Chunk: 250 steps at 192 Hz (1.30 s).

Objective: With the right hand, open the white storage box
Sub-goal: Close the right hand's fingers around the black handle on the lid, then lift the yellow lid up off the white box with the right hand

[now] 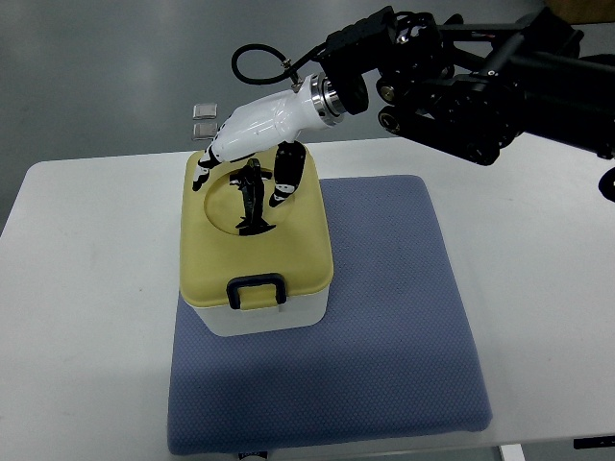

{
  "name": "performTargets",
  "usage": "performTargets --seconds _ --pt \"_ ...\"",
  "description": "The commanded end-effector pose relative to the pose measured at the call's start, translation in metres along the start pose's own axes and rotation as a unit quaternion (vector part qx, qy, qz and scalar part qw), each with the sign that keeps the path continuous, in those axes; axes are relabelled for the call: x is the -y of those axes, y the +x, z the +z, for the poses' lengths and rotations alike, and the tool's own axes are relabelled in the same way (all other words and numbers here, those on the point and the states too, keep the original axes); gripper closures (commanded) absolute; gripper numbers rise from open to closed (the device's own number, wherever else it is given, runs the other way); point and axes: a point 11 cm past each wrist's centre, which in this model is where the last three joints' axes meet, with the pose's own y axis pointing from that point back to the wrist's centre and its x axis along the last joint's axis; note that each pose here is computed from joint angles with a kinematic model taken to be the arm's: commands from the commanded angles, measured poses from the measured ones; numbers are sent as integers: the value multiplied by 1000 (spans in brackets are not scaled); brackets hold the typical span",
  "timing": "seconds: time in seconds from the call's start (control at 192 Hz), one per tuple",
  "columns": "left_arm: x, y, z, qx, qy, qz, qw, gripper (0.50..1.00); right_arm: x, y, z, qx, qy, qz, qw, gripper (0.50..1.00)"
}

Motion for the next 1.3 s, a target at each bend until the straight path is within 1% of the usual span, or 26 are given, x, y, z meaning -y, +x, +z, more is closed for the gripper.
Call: performTargets --seconds 0.0,0.114,0.224,0.271,0.338,0.406,0.531,0.588,0.645,0.682,0.723,0.754,0.775,0.78,0.791,0.806,0.853,0.858,0.9,0.916,1.02,1.296 --pt "0 0 0 0 0 0 1000 500 0 -1 0 1 0 0 1000 673" --pt "0 0 0 0 0 0 1000 500 -1 -1 1 1 -2 0 1000 699" --pt "0 0 0 0 0 0 1000 500 -1 -3 3 3 -3 -1 1000 709" --pt "0 0 0 0 0 0 1000 500 -1 -5 3 6 -3 -1 1000 738" --pt "0 0 0 0 0 0 1000 500 -1 -5 3 5 -3 -1 1000 746" --pt "0 0 0 0 0 0 1000 500 0 -5 3 4 -2 2 1000 769" --pt "0 0 0 0 0 0 1000 500 -1 -3 3 0 -3 8 1000 781" --pt "0 0 0 0 0 0 1000 500 -1 -4 3 -1 -3 9 1000 812" --pt "0 0 0 0 0 0 1000 500 -1 -3 3 -1 -3 9 1000 820" --pt "0 0 0 0 0 0 1000 500 -1 -3 3 -1 -3 9 1000 848" --pt "0 0 0 0 0 0 1000 500 -1 -3 3 -2 -3 9 1000 850" --pt "0 0 0 0 0 0 1000 500 -1 -3 3 -2 -3 9 1000 863" --pt "0 0 0 0 0 0 1000 500 -1 -3 3 -2 -3 9 1000 883" --pt "0 0 0 0 0 0 1000 500 -1 -3 3 -2 -3 9 1000 895" --pt "0 0 0 0 0 0 1000 500 -1 -3 3 -2 -3 9 1000 895" --pt "0 0 0 0 0 0 1000 500 -1 -3 3 -2 -3 9 1000 916" --pt "0 0 0 0 0 0 1000 500 -2 -2 4 -2 -4 10 1000 948" --pt "0 0 0 0 0 0 1000 500 -2 -2 4 -2 -4 10 1000 959" --pt "0 0 0 0 0 0 1000 500 -2 -2 4 -3 -4 10 1000 975" --pt "0 0 0 0 0 0 1000 500 -2 -1 4 -3 -4 12 1000 991" --pt "0 0 0 0 0 0 1000 500 -3 1 3 -8 -4 18 1000 1000" --pt "0 0 0 0 0 0 1000 500 -8 9 6 -9 -8 27 1000 1000"
